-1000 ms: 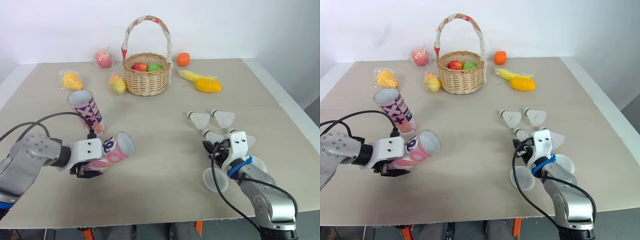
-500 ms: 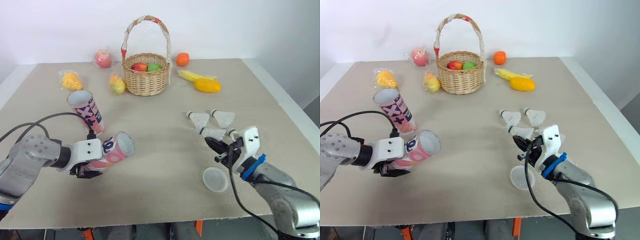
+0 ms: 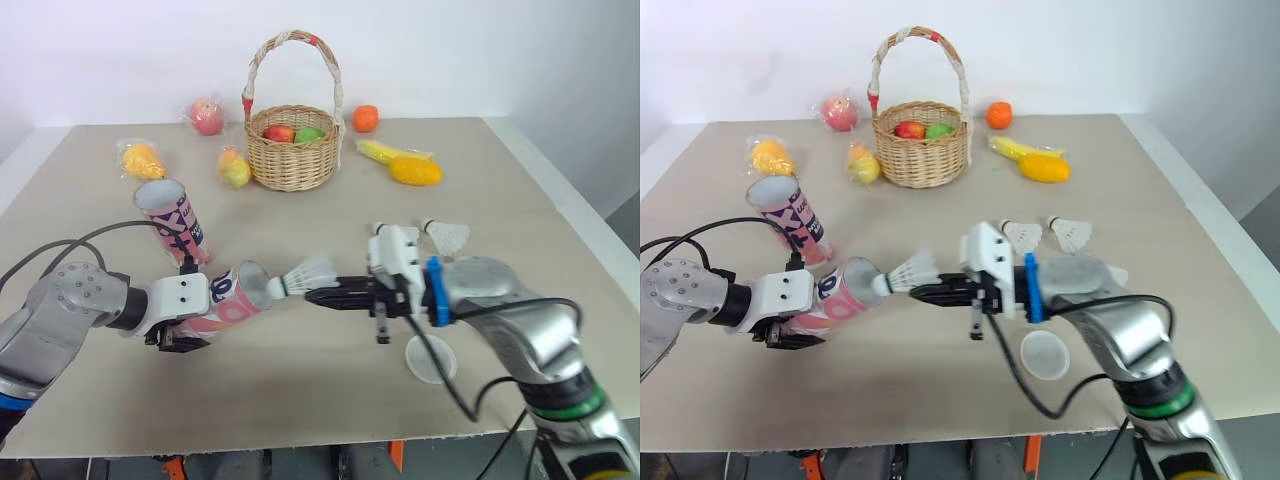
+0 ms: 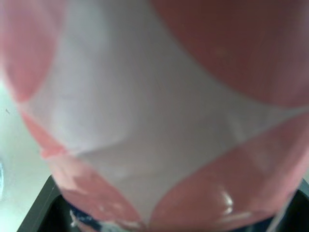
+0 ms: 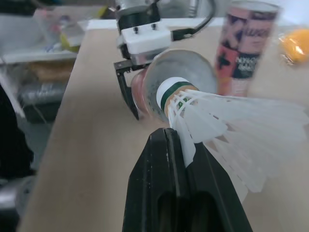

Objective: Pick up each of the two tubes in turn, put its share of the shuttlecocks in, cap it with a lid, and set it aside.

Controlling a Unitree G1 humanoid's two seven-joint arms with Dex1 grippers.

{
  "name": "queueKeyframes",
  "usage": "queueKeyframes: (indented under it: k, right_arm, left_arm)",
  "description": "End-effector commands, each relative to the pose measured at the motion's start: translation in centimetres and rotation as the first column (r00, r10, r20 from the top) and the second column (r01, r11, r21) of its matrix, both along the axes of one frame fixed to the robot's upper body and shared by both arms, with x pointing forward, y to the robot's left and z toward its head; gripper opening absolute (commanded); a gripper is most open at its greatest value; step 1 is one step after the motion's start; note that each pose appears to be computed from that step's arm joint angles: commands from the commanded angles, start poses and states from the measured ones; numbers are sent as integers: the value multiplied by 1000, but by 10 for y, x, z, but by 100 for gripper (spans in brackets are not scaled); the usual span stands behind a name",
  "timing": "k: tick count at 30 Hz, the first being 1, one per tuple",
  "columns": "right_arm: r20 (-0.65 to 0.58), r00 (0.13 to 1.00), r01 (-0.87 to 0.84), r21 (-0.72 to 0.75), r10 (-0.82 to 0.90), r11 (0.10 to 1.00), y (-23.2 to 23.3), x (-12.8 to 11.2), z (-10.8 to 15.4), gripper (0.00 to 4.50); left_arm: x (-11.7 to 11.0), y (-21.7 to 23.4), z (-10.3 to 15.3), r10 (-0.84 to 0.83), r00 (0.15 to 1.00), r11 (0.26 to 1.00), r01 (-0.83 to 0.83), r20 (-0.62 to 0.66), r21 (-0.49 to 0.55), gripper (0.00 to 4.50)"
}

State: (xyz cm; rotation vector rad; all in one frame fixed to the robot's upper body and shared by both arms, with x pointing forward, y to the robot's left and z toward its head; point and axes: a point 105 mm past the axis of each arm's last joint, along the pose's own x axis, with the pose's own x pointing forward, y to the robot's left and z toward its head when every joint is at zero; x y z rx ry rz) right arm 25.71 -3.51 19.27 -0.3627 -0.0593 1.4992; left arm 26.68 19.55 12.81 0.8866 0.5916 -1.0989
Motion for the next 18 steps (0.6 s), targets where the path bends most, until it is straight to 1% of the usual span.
queueKeyframes:
  k: [1,3,5,7,9,10,13,14,17,18]
  right_arm:
    - [108,994,-26,-4,26,1000,19,13,0,11]
    - [140,989,-39,5,38,999,30,19,0,11]
    - [152,984,-89,-4,88,996,43,15,-4,11]
    - [135,980,-144,-12,145,989,51,7,-6,11]
    - [119,978,-173,3,171,985,53,3,-2,68]
    - [117,978,-175,20,171,984,53,2,3,89]
    - [118,975,-195,37,190,980,44,0,19,226]
    - [119,973,-202,33,197,979,39,-1,25,262]
    - [126,971,-207,25,202,978,31,4,41,262]
    - [133,971,-201,22,197,979,29,8,45,209]
  left_arm:
    - [-5,-3,-2,-7,1000,1000,7,-12,-1,318]
    - [-8,-4,-3,-8,1000,1000,8,-19,-4,318]
    - [-10,-3,-3,-6,1000,1000,6,-25,-4,318]
    - [-10,-3,-4,-4,1000,1000,4,-25,-1,318]
    - [-9,-3,-3,-4,1000,1000,4,-21,-3,318]
    - [-8,-4,-3,-5,1000,1000,5,-19,-4,318]
    - [-8,-4,-2,-4,1000,1000,4,-16,-4,318]
    - [-7,-4,-2,-4,1000,1000,4,-15,-4,318]
    - [-7,-4,-2,-2,1000,1000,2,-12,-5,318]
    - [-6,-4,-2,-2,1000,1000,2,-12,-6,318]
